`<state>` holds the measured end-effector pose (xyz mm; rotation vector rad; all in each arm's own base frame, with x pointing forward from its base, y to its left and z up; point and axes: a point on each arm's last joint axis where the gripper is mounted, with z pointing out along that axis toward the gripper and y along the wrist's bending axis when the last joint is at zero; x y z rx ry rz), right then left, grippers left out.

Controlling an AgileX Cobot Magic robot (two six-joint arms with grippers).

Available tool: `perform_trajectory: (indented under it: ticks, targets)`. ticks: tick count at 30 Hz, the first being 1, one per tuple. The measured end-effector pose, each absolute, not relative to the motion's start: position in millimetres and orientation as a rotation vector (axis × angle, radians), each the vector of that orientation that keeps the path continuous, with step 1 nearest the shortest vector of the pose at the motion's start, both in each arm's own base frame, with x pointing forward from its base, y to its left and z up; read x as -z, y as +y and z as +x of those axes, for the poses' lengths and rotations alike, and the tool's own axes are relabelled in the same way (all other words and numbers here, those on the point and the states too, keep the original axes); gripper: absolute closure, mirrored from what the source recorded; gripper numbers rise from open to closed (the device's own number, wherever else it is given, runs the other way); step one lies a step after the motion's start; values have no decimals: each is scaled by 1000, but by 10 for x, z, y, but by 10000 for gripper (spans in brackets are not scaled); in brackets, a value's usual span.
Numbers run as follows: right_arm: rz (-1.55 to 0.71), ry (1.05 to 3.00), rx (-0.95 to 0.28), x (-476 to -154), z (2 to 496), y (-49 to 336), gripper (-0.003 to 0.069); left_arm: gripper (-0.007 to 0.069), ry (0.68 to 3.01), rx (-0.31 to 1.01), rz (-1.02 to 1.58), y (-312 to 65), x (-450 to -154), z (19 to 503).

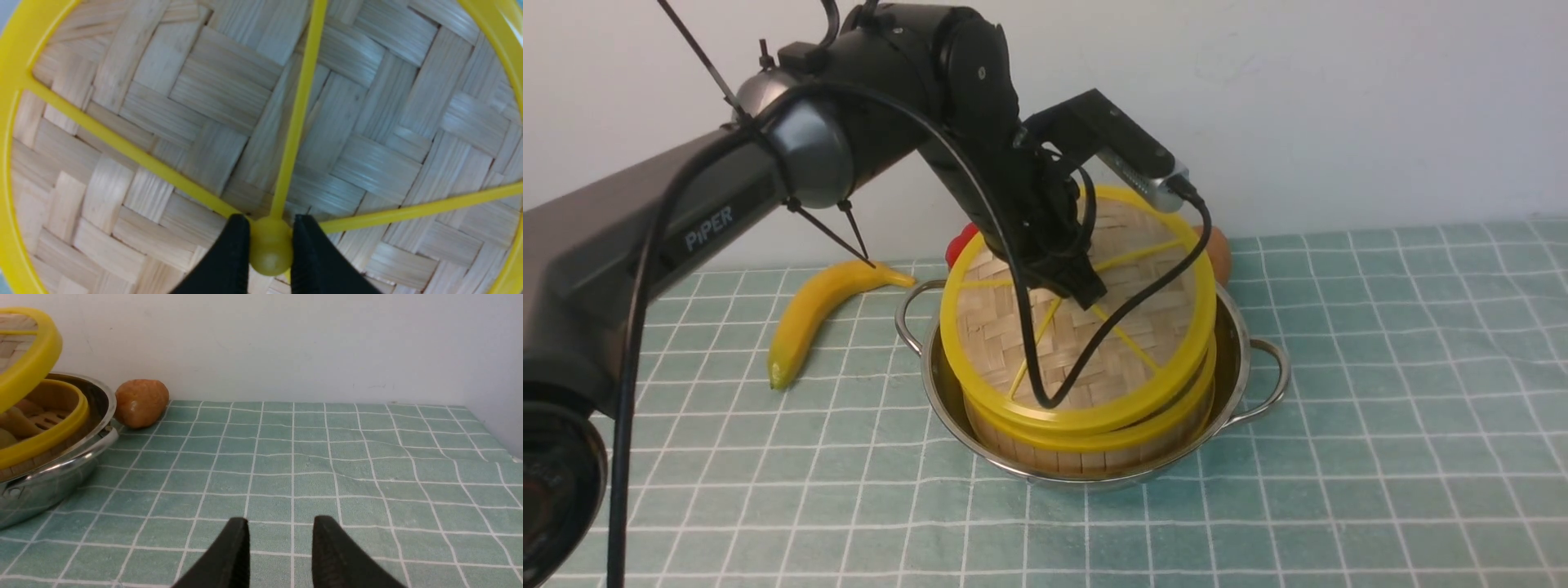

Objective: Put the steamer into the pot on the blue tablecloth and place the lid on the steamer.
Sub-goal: 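Place the yellow bamboo steamer lid onto the steamer in the pot with the left gripper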

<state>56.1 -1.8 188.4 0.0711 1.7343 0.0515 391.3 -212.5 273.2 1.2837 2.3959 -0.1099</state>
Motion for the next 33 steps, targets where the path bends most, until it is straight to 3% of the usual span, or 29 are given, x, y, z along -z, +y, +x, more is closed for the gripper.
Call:
perform_trajectory:
  ticks: [33]
  targets:
    - [71,1734,-52,-1884,561,-18,416,505,2376,98,1353,-2174,-2524,3998]
